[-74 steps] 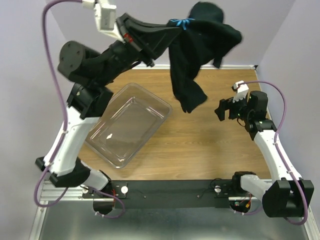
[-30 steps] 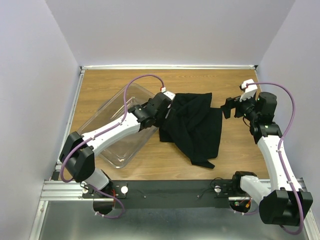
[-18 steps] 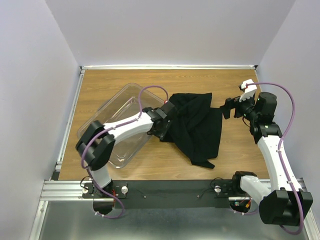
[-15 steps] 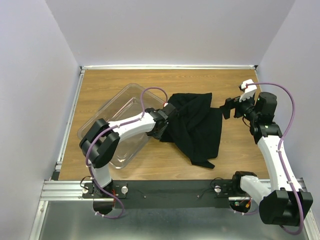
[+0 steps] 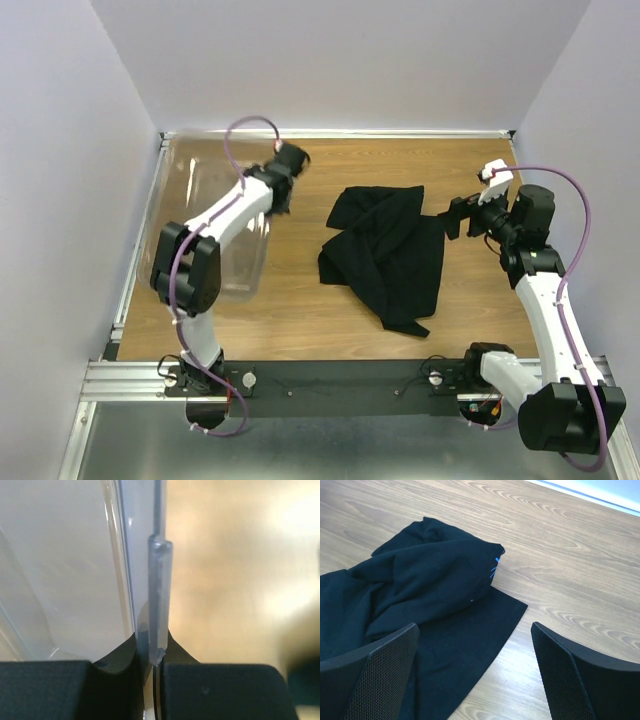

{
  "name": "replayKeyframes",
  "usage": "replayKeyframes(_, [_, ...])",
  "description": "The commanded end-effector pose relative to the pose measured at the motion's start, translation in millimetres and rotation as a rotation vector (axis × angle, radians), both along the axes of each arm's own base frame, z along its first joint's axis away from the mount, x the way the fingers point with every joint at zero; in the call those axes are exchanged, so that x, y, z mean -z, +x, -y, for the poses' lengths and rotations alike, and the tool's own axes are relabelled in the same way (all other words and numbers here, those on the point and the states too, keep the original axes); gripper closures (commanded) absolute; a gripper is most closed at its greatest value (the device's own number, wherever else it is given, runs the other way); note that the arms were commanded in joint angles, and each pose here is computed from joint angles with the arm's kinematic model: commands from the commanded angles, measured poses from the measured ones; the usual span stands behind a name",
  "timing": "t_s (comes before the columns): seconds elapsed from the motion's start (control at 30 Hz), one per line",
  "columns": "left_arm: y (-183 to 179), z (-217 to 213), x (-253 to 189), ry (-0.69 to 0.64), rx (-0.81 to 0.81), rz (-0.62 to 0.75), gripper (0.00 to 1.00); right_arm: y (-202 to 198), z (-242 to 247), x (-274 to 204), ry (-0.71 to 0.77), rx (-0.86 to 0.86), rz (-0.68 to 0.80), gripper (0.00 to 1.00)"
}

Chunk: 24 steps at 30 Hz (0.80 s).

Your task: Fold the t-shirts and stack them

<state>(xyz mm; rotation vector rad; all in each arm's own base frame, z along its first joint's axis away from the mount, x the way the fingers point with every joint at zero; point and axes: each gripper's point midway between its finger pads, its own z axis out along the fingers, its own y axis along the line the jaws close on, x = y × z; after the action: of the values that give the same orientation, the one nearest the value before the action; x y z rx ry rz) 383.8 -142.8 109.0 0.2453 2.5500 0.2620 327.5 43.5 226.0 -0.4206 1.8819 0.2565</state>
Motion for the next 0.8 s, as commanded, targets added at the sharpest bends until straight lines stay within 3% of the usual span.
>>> replayKeyframes(0.0, [89.6,-39.4,-49.1,0.092,-0.025,0.203,1.00,-9.0,-8.9,-1.2,0.020,-0.050,-0.010,0.00])
replayKeyframes(0.13, [150.1,-68.5,-55.5,0.234,-0.014,0.242,1.00,-12.1,-12.4,-3.3,0.030,-0.069,-0.004,0.00])
replayKeyframes(0.2, [165.6,-88.0,-34.4,0.277,-0.043,0.198,1.00,-13.1,-12.9,-4.6,0.029,-0.073,0.001,0.00])
replayKeyframes(0.23, [174.8,-93.4,-44.5,0.276,-0.053,0.215,1.00,-13.3,-12.7,-4.3,0.029,-0.072,0.001,0.00])
replayKeyframes(0.7, [196.3,-107.0,6.6,0.166,-0.044,0.165,1.00,-9.5,-8.6,0.3,0.012,-0.056,-0.008,0.00])
replayKeyframes(0.77, [199.9,-106.3,5.4,0.150,-0.063,0.182,0.93,-9.1,-8.3,0.1,0.011,-0.054,-0.008,0.00])
